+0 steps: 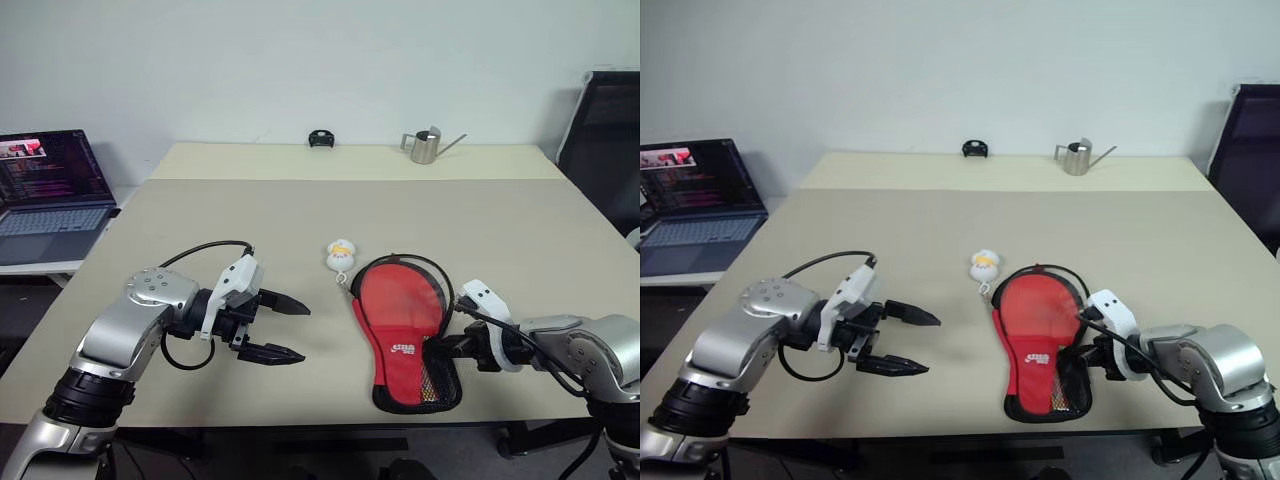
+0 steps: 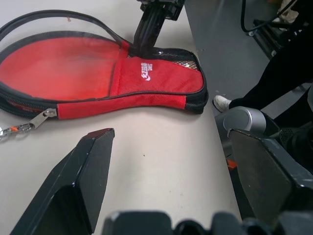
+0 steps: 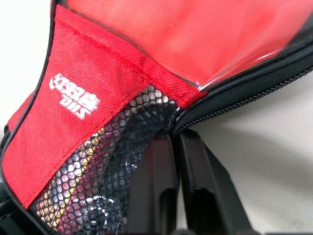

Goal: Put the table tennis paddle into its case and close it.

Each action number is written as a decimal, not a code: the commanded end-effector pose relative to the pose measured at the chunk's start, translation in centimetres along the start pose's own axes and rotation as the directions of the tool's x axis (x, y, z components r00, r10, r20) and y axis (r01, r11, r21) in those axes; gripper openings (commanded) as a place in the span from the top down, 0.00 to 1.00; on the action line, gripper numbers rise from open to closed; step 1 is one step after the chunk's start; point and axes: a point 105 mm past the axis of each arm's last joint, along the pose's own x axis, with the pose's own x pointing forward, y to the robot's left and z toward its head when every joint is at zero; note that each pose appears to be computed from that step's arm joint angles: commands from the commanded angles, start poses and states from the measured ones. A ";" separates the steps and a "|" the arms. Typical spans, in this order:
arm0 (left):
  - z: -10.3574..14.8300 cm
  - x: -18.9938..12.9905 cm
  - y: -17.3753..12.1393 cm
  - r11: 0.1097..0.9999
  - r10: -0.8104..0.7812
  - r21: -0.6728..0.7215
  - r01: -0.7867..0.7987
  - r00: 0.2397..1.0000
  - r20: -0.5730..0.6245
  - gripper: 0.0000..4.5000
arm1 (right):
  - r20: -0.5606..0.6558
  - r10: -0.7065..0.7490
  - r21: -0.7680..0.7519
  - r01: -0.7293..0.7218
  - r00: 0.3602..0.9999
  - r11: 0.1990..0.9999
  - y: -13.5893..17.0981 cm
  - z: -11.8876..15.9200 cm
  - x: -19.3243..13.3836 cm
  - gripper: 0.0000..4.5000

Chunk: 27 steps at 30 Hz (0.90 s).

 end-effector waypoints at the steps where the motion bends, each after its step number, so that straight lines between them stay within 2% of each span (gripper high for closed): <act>1: 1.1 -0.1 -0.3 0.999 0.000 0.053 -0.001 1.000 0.010 0.09 | 0.062 -0.045 0.041 0.042 0.997 0.998 -0.7 1.0 -0.8 0.68; 4: 1.0 -0.1 -0.3 0.999 0.010 0.051 -0.011 1.000 0.012 0.09 | 0.124 -0.041 0.073 0.032 0.991 0.997 -0.5 2.1 -1.5 0.45; 8: 0.8 -0.1 -0.4 0.999 0.018 0.046 -0.018 1.000 0.013 0.09 | 0.154 -0.041 0.095 0.026 0.987 0.995 -0.3 1.9 -2.3 0.14; 12: 0.8 0.0 -0.5 0.999 0.018 0.045 -0.019 1.000 0.016 0.09 | 0.169 -0.032 0.093 0.017 0.985 0.996 -0.1 1.6 -2.8 0.14; 19: 1.2 0.1 0.0 0.998 0.038 0.055 -0.040 0.999 0.034 0.09 | 0.251 0.062 0.032 -0.072 0.966 0.997 1.7 3.3 -3.8 0.14; 27: 1.8 -1.1 2.3 0.975 0.212 0.049 -0.216 0.974 0.086 0.09 | 0.320 0.090 -0.096 -0.063 0.943 0.993 3.0 6.1 -3.3 0.14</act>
